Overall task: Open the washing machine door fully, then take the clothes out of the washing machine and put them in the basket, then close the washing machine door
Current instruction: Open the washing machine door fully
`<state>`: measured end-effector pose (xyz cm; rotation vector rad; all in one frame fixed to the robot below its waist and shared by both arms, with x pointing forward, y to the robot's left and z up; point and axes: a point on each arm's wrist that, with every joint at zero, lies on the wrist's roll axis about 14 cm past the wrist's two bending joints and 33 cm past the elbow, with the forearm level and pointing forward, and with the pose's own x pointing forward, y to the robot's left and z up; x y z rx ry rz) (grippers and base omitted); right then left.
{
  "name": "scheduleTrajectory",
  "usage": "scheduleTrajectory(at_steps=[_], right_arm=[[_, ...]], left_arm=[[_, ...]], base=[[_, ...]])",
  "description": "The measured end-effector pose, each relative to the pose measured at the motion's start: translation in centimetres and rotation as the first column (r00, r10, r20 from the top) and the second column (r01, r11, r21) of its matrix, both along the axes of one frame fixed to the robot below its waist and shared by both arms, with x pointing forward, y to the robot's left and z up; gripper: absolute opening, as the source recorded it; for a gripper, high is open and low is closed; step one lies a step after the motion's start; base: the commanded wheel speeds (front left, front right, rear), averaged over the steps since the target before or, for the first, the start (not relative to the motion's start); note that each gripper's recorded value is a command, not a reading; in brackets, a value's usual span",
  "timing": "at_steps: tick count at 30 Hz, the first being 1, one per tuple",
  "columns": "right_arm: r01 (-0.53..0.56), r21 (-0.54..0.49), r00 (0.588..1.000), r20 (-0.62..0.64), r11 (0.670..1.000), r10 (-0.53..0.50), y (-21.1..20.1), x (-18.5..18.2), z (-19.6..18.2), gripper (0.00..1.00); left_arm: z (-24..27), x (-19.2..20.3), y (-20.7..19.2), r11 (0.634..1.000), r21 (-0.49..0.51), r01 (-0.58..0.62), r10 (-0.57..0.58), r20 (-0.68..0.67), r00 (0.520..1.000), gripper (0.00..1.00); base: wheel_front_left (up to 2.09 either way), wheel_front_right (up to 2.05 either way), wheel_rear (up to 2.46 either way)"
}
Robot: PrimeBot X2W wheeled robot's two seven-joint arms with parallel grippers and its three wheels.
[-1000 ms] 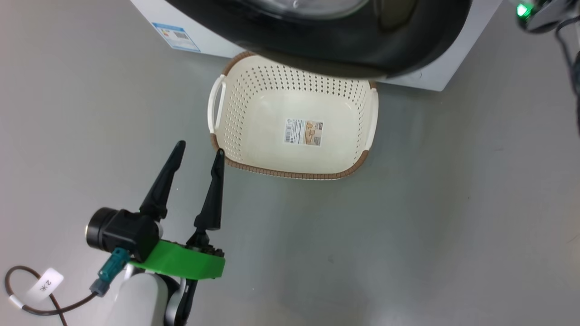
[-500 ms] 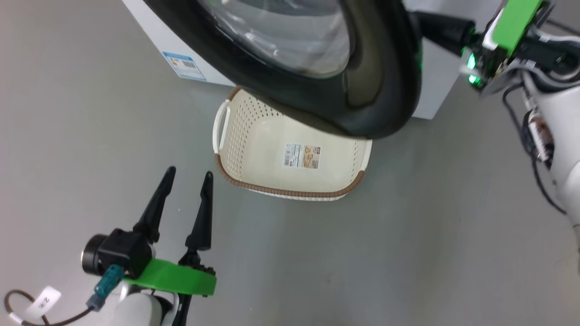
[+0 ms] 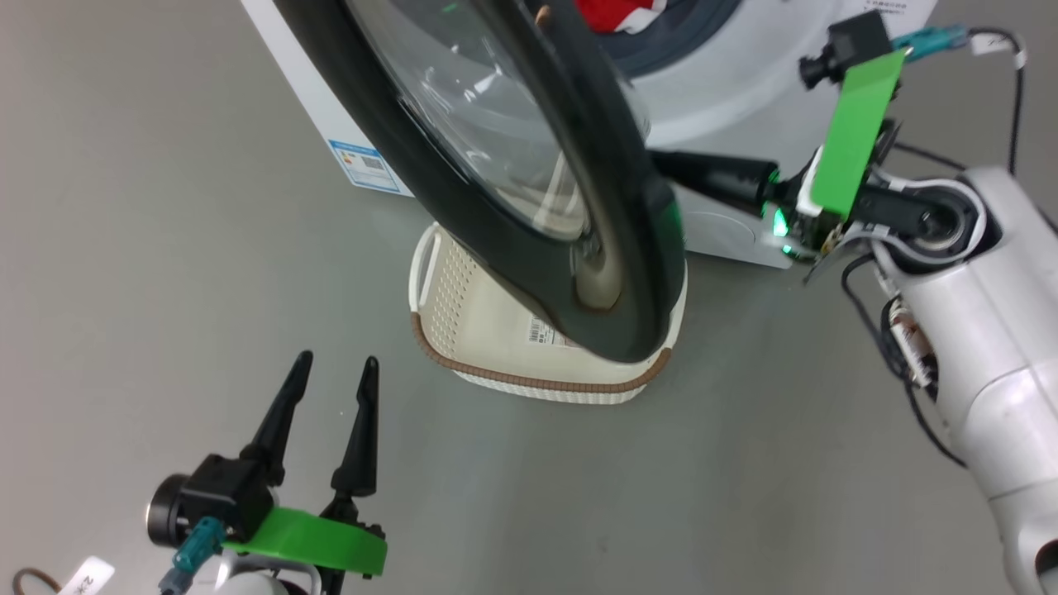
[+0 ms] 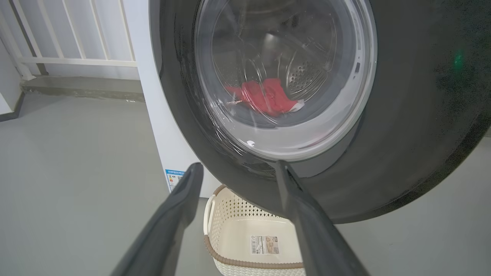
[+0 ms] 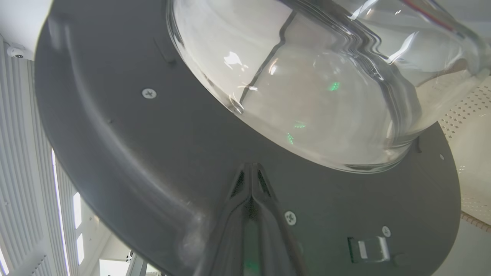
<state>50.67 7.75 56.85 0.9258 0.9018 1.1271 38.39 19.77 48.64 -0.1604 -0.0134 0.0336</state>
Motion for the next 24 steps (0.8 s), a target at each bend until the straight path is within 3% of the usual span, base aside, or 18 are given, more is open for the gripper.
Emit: scheduleTrajectory(at_steps=[24], right_arm=[[-0.269, 0.032, 0.963, -0.01, 0.963, 0.269, 7.2, -8.1, 0.0, 0.0]], left_arm=[[0.8, -4.0, 3.9, 0.989, 0.012, -0.151, 0.15, 0.007, 0.989, 1.0]], base=[[0.0, 0.0, 0.0]])
